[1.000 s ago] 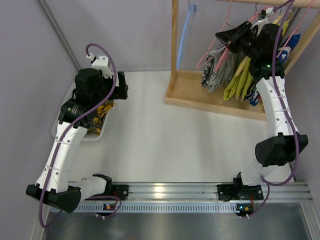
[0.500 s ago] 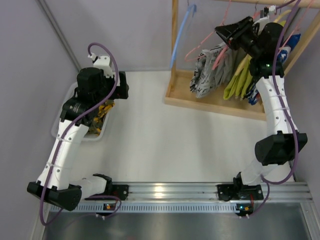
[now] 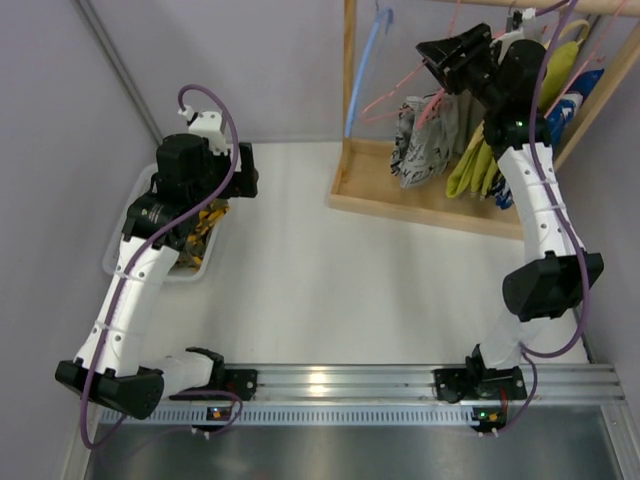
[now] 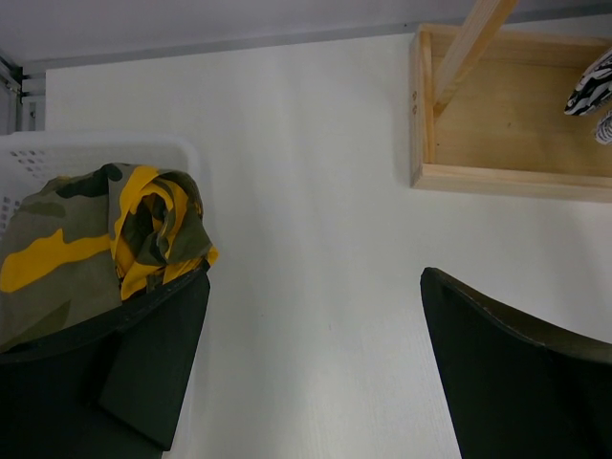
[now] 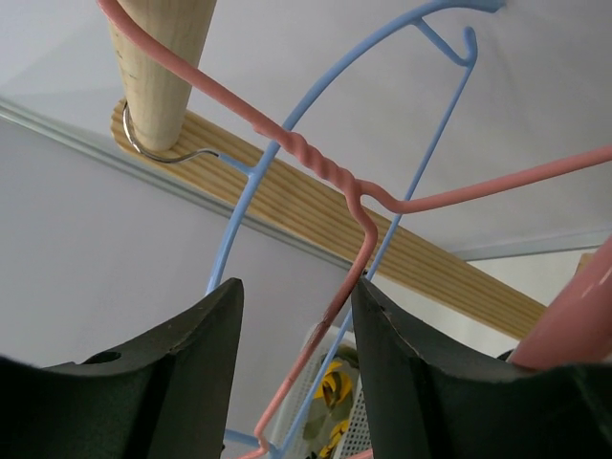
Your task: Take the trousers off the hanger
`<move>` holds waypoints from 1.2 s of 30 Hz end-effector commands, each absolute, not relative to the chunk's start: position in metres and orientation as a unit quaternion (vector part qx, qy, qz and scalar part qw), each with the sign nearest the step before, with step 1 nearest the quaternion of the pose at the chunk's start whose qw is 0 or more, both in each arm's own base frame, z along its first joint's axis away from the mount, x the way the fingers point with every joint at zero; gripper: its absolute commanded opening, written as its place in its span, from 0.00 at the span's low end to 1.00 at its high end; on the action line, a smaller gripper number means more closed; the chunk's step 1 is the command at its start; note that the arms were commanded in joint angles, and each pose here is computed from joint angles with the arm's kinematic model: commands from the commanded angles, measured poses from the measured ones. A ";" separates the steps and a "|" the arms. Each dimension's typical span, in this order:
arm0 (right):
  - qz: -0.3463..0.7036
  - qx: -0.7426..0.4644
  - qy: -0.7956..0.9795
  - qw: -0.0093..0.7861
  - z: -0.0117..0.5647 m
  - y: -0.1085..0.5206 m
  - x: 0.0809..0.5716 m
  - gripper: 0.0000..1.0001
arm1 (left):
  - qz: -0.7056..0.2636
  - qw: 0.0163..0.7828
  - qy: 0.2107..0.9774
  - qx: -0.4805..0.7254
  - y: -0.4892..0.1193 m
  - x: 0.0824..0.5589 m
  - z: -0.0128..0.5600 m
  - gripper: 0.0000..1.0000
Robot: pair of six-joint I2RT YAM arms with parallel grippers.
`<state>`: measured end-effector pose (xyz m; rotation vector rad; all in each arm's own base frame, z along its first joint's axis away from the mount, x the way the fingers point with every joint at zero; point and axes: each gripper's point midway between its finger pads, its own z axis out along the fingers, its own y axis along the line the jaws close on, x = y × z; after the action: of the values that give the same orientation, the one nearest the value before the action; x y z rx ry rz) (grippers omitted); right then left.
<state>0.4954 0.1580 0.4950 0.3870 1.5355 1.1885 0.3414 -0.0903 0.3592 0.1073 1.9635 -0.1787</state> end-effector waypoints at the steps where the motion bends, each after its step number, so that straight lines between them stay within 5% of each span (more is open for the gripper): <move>1: 0.508 0.167 0.639 0.553 0.505 0.165 0.498 0.50 | -0.077 0.587 0.805 0.043 -0.089 0.345 0.386 0.99; 6: 0.506 0.164 0.643 0.551 0.500 0.172 0.504 0.47 | -0.074 0.589 0.804 0.044 -0.087 0.345 0.387 0.99; 17: 0.525 0.114 0.619 0.573 0.521 0.179 0.494 0.00 | -0.074 0.592 0.801 0.046 -0.087 0.344 0.389 0.99; 36: 0.606 -0.010 0.486 0.629 0.642 0.185 0.406 0.00 | -0.097 0.595 0.796 0.043 -0.096 0.348 0.395 0.99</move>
<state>0.4865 0.1858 0.5162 0.3062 1.5066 1.3715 0.3424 -0.0927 0.3671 0.1256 1.9439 -0.1886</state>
